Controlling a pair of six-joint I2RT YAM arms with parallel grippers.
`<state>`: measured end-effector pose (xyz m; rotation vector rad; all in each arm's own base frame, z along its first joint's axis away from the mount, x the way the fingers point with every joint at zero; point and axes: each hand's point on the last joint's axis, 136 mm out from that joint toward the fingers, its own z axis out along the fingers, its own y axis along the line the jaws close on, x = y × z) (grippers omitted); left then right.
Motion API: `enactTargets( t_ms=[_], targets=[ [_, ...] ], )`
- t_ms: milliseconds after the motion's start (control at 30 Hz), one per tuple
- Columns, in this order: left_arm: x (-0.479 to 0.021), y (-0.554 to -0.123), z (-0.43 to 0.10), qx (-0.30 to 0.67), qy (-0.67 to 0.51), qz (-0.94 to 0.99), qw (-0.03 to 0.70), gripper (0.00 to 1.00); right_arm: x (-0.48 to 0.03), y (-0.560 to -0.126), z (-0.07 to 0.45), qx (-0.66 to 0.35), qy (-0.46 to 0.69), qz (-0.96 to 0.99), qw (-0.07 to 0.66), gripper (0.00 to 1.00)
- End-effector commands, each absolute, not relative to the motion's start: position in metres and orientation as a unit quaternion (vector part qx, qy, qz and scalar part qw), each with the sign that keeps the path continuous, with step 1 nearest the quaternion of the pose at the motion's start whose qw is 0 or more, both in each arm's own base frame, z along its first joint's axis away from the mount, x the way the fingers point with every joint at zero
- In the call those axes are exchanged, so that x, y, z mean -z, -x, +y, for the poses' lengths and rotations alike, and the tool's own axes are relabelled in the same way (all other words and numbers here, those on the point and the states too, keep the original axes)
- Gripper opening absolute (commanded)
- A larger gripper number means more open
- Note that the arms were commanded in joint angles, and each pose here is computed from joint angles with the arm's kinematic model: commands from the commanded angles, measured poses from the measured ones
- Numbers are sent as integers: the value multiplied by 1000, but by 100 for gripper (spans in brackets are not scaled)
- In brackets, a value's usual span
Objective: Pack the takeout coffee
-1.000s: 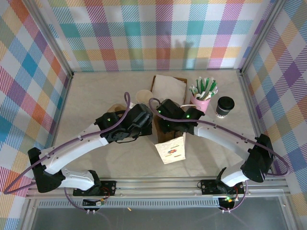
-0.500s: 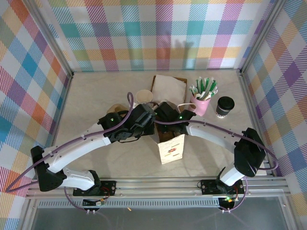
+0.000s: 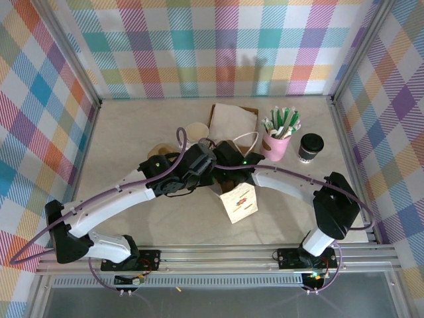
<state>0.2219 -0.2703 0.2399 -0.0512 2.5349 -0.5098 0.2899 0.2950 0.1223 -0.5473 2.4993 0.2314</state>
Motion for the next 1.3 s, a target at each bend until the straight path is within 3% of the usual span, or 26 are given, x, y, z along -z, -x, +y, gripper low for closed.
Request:
enactTargets(
  t_ms=[0,400,600,933,1267],
  targets=[
    [-250,-221,-269,192,17,940,281,0,-73,-261,266,-49,216,957,188,26],
    [-264,-229,-259,171,25,935,311,0,-78,-232,246,-37,240,961,132,24],
    [-263,-229,-261,173,22,934,311,0,-97,-231,247,-47,252,956,142,23],
    [-254,-222,-273,183,8,936,301,0,-117,-247,238,-22,201,962,184,65],
    [-255,-220,-277,191,6,935,300,0,-91,-260,237,5,184,964,191,83]
  ],
)
